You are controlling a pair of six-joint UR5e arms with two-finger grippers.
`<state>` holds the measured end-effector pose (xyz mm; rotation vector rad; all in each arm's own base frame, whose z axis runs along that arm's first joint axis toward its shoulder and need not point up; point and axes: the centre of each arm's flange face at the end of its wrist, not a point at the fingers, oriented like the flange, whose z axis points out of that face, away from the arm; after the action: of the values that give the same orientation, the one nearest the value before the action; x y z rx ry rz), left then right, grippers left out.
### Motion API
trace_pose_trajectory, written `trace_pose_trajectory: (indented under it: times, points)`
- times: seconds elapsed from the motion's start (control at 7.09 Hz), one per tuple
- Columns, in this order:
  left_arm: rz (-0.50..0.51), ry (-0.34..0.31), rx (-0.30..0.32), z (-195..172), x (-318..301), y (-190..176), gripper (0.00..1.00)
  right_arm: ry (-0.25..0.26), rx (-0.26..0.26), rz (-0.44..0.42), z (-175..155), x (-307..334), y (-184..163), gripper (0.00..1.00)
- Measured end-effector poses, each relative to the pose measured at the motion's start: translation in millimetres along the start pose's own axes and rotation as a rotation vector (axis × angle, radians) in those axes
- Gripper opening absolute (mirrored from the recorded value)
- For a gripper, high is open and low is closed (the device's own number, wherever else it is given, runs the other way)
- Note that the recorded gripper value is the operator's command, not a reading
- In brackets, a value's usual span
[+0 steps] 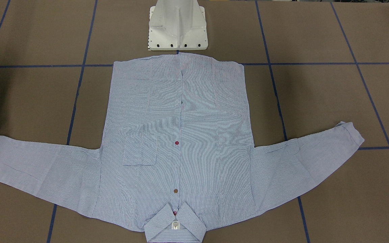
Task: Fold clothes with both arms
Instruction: 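Reach the right gripper to the sleeve cuff and grasp it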
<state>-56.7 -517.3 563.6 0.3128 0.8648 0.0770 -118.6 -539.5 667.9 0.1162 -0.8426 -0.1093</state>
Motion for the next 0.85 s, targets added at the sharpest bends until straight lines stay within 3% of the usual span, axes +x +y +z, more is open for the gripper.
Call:
trace_pose_trajectory:
  times: [0.28, 0.85]
  points:
    - [0.013, 0.000, 0.010, 0.5, -0.9, 2.6, 0.99, 0.007, 0.024, -0.012, 7.7, -14.7, -5.0, 1.00]
    - [0.017, 0.002, 0.016, 0.5, -1.0, 4.3, 0.99, 0.014, 0.083, 0.037, 29.7, -25.8, 17.8, 0.98]
